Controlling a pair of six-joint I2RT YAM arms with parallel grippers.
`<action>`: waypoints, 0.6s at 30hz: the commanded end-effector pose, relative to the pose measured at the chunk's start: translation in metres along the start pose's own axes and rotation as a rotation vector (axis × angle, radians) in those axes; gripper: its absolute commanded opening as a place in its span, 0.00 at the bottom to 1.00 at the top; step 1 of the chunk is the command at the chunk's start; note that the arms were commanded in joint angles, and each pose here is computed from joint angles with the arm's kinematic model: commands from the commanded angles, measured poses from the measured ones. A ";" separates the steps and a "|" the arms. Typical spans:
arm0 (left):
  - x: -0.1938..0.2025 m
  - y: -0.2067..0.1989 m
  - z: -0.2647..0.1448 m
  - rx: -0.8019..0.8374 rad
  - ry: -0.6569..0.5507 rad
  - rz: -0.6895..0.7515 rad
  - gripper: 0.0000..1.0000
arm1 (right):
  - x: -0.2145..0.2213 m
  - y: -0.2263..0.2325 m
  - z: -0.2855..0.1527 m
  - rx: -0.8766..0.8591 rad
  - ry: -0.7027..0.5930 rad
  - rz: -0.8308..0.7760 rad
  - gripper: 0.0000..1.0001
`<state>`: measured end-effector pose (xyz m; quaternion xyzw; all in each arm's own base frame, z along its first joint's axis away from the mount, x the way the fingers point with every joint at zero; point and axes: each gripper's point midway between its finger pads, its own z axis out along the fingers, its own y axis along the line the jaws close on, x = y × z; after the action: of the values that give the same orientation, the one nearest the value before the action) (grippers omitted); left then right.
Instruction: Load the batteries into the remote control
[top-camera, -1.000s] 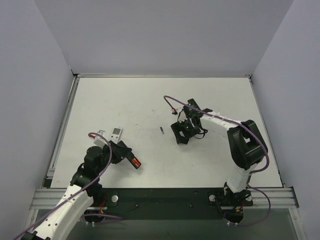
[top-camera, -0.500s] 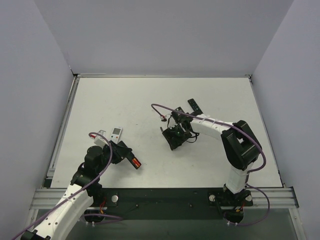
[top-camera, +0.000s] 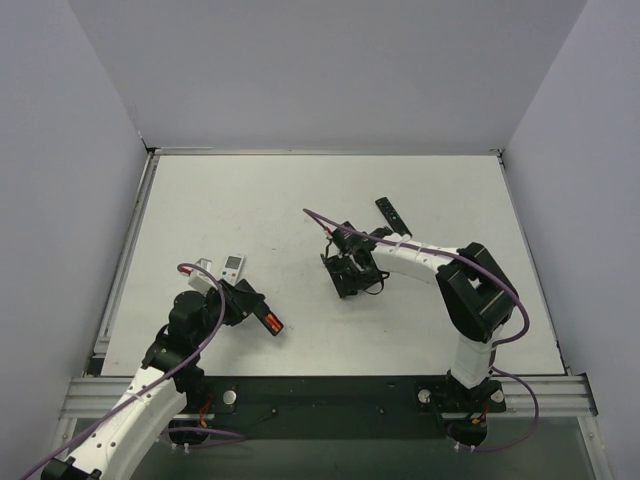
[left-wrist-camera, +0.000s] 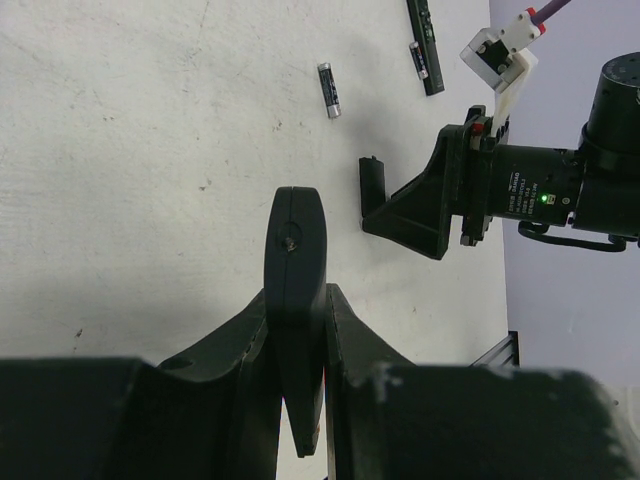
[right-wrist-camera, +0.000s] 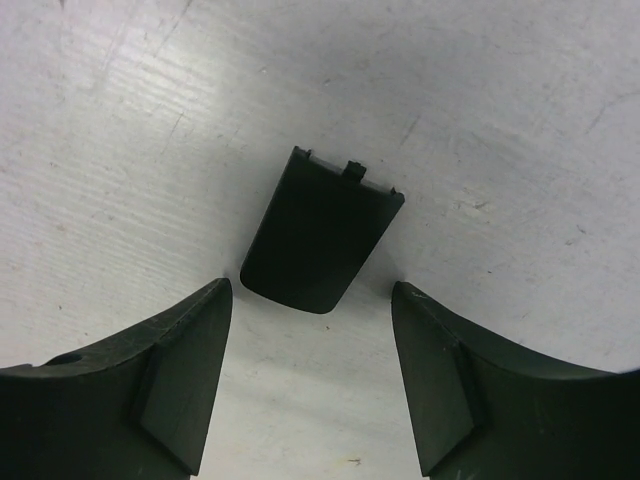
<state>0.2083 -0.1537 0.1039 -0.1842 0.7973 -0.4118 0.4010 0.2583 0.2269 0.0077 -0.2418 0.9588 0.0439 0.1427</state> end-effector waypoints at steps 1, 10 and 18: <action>-0.018 -0.027 -0.001 0.086 -0.052 0.013 0.00 | 0.002 0.002 0.004 0.053 0.015 0.165 0.61; -0.018 -0.027 0.001 0.088 -0.052 0.008 0.00 | 0.005 0.004 0.015 0.116 0.005 0.221 0.61; -0.017 -0.027 0.003 0.092 -0.049 0.003 0.00 | 0.008 -0.006 0.023 0.182 -0.002 0.229 0.54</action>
<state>0.2112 -0.1551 0.1037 -0.1857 0.7967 -0.4131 0.4001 0.2667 0.2378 0.0061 -0.1282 0.9758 0.0193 0.1761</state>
